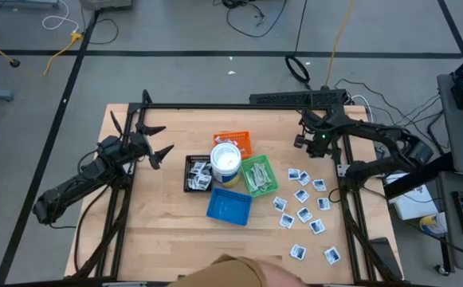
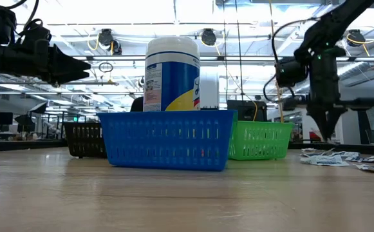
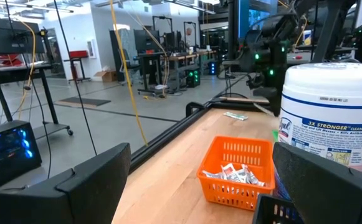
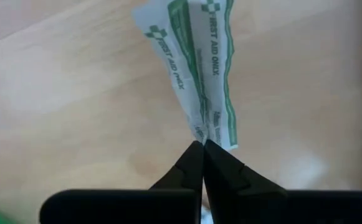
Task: Pick & Place First Aid Supplies
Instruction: Put the green bandage pack into the green bin
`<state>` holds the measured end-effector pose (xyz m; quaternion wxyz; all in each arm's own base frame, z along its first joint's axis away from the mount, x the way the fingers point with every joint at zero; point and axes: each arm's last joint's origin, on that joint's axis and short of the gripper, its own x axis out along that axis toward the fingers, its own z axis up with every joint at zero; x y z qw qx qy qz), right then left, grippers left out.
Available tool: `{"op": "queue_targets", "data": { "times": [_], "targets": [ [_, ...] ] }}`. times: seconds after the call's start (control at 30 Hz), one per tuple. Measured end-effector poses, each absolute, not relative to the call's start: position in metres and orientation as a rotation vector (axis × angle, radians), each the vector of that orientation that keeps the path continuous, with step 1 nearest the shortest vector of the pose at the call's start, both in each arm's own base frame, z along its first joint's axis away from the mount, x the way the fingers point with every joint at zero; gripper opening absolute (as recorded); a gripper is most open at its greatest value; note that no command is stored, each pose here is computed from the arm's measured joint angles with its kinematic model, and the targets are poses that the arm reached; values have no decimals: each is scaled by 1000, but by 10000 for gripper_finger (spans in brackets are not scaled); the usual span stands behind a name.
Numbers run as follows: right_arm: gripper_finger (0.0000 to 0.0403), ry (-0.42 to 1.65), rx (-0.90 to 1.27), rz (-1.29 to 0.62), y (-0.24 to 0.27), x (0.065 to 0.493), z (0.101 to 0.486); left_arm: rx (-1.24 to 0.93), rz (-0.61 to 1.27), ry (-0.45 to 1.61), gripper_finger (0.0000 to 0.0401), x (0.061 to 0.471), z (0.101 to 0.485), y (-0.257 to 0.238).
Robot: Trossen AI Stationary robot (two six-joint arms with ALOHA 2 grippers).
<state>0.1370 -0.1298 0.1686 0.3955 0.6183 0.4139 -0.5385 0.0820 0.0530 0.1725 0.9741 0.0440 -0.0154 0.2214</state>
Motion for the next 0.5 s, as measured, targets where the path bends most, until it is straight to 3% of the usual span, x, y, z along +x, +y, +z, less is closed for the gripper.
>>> {"op": "queue_targets", "data": {
  "times": [0.5],
  "targets": [
    [0,1193,1414,-1368,-126,134,234,89,447,-32,397,82,173,53]
  ]
}}
